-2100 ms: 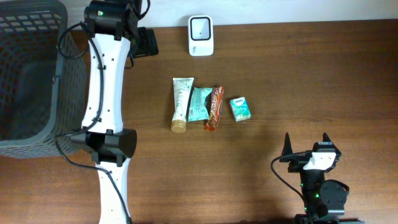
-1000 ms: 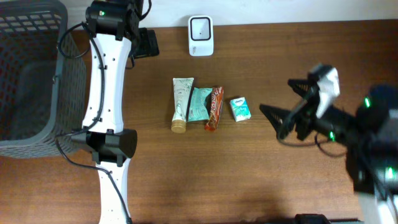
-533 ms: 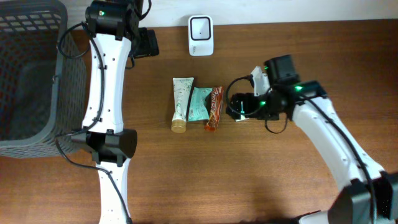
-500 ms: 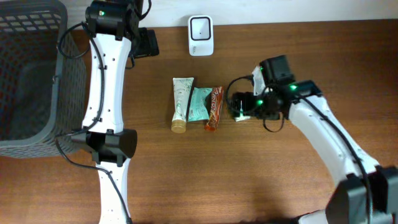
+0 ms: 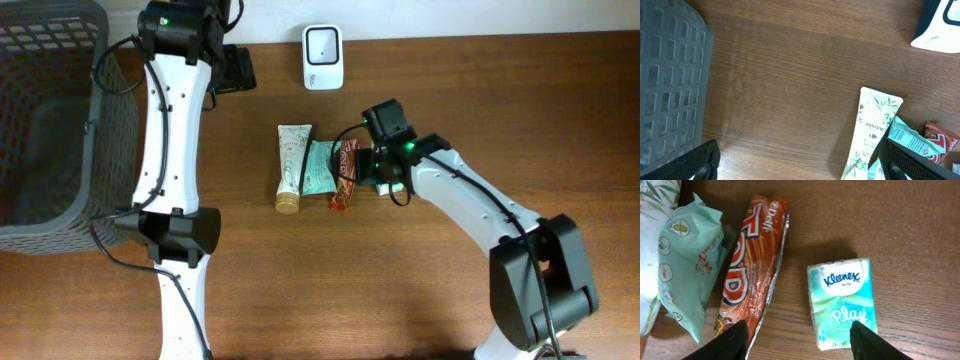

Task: Scan the item barcode
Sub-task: 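Reach the right gripper to the tissue pack and grasp it, then lift the tissue pack with the right gripper up to the scanner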

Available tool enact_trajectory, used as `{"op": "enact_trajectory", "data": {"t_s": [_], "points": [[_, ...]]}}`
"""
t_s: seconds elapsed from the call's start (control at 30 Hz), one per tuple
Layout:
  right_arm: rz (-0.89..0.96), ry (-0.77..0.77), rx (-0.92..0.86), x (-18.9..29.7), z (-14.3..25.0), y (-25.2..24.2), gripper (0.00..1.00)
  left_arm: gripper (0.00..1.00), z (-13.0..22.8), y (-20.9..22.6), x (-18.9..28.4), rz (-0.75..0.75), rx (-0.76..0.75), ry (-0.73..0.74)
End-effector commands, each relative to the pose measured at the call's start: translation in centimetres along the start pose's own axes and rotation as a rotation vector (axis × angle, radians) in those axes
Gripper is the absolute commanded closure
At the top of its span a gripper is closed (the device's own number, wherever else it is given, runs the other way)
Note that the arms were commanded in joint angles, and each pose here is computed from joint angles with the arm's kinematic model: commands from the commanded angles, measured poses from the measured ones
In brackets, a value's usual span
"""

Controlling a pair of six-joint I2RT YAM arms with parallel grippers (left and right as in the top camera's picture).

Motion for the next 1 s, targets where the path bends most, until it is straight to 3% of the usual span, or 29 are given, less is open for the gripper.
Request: {"op": "enact_trajectory", "data": {"t_s": [0.0,0.03,0.07,0.1,0.33,0.4,0.47,0.57,0.67,0.77,0.87,0.97], "points": [[0.134,-0.068,0.036,-0.6,0.2,-0.7,0.46,0.01,0.1,-0.3,0.4,-0.006,-0.024,-0.007],[0.140,-0.056,0.038,-1.4,0.5,-0.8,0.51,0.01,0.1,-0.3,0.4,-0.006,-0.024,-0.007],[0.143,-0.047,0.039,-2.1,0.8,-0.9,0.63,0.01,0.1,-0.3,0.4,-0.006,-0.023,-0.007],[0.153,-0.033,0.042,-2.8,1.1,-1.0,0.66,0.01,0.1,-0.3,0.4,-0.006,-0.023,-0.007],[0.193,0.030,0.055,-5.5,2.2,-1.7,0.55,0.01,0.1,-0.5,0.5,-0.005,-0.027,-0.008],[0.193,0.029,0.055,-5.5,2.2,-1.7,0.69,0.01,0.1,-0.5,0.5,-0.005,-0.027,-0.008],[0.194,0.030,0.055,-5.4,2.2,-1.7,0.96,0.01,0.1,-0.5,0.5,-0.005,-0.027,-0.008],[0.160,0.056,0.046,-3.6,1.1,-0.8,0.96,0.01,0.1,-0.5,0.5,-0.004,-0.027,-0.008],[-0.093,0.161,-0.018,0.8,-2.0,1.2,0.96,0.01,0.1,-0.5,0.5,-0.004,-0.027,-0.008],[-0.474,0.286,-0.015,3.2,-4.1,1.0,0.96,0.01,0.1,-0.5,0.5,-0.005,-0.027,-0.008],[-0.604,0.408,-0.198,1.5,-4.0,-3.7,0.96,0.01,0.1,-0.5,0.5,-0.004,-0.027,-0.008],[-0.765,0.484,-0.301,-1.6,-1.5,-6.8,0.96,0.01,0.1,-0.5,0.5,-0.005,-0.027,-0.008]]}}
Point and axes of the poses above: each gripper's point midway between its finger pads, its own x axis back along the fingers, its own y axis along the line the jaws close on, z = x × y, the point moved 7 cm from there along x, back along the fingers, and after that the axes turned 15 degrees about -x, right-handed, at the moved point
